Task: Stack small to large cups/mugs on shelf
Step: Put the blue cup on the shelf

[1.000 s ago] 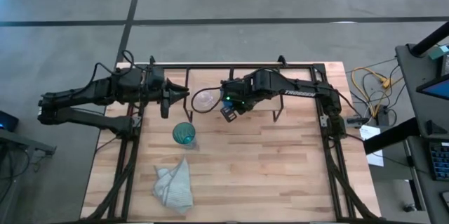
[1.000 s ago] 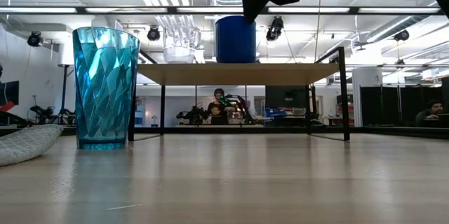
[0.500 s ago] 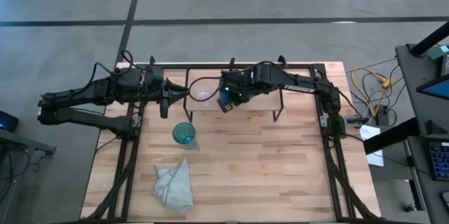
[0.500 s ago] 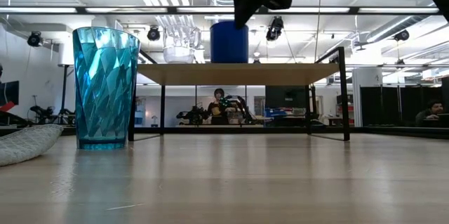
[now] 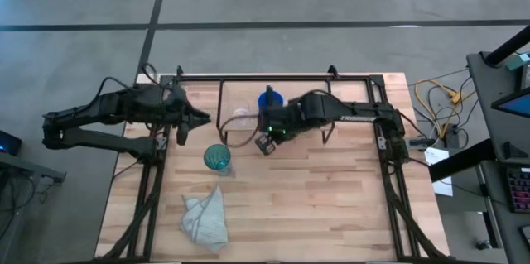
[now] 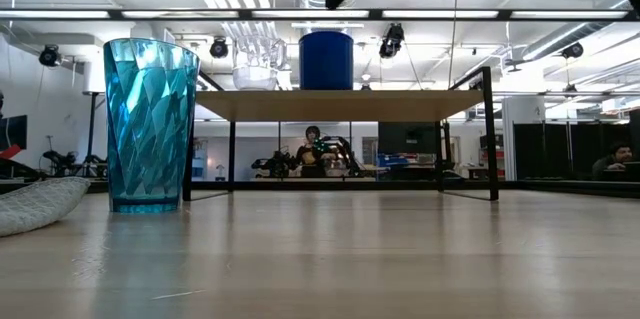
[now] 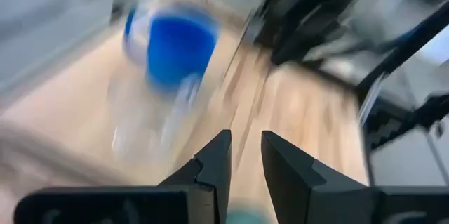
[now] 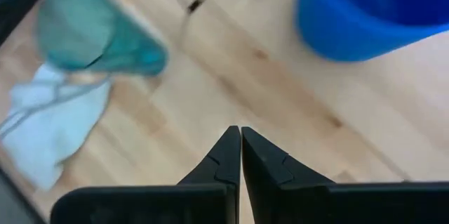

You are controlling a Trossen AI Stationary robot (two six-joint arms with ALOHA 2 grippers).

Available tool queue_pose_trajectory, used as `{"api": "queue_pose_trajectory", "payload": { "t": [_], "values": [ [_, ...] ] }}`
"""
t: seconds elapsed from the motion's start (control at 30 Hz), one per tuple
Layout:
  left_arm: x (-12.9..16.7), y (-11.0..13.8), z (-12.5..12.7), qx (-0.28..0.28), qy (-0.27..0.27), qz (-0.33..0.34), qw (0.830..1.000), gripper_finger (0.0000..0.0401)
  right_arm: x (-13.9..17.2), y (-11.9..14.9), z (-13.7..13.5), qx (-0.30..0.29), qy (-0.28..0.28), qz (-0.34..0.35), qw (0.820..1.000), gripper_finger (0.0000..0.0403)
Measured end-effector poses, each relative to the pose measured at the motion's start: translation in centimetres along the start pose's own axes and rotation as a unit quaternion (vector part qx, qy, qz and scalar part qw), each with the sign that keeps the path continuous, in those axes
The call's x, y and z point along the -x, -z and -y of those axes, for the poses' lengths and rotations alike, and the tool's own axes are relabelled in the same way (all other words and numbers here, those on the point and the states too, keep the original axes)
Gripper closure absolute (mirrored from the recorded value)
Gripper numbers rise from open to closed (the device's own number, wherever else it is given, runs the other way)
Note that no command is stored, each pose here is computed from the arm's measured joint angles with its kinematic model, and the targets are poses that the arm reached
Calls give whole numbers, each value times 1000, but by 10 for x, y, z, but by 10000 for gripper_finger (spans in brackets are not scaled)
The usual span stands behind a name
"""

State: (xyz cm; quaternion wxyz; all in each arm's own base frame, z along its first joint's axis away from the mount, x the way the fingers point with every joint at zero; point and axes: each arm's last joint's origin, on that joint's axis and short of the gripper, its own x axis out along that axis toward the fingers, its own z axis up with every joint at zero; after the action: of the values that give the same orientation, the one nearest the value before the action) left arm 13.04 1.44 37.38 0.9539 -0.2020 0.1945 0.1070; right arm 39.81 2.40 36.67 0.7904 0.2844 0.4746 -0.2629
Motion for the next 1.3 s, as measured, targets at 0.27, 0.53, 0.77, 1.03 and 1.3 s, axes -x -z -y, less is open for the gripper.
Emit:
{"api": "queue_pose_trajectory", "payload": {
  "t": [0.27, 0.53, 0.77, 1.03, 1.3],
  "values": [
    [-3, 23, -5, 21, -30, -133, 990, 335, 11, 35, -33, 49, -39, -1, 998, 389],
    [-22, 33, 12, -14, 70, -227, 971, 335, -1, 45, -49, 84, -52, 2, 995, 342],
    [-56, 48, 26, -109, 86, -296, 945, 335, -7, 42, -55, 80, -68, 15, 994, 304],
    [-94, 63, 34, -174, 82, -356, 915, 335, -7, 42, -56, 79, -73, 19, 994, 305],
    [-106, 67, 42, -184, 95, -367, 907, 335, -7, 42, -56, 79, -73, 19, 994, 309]
  ]
}}
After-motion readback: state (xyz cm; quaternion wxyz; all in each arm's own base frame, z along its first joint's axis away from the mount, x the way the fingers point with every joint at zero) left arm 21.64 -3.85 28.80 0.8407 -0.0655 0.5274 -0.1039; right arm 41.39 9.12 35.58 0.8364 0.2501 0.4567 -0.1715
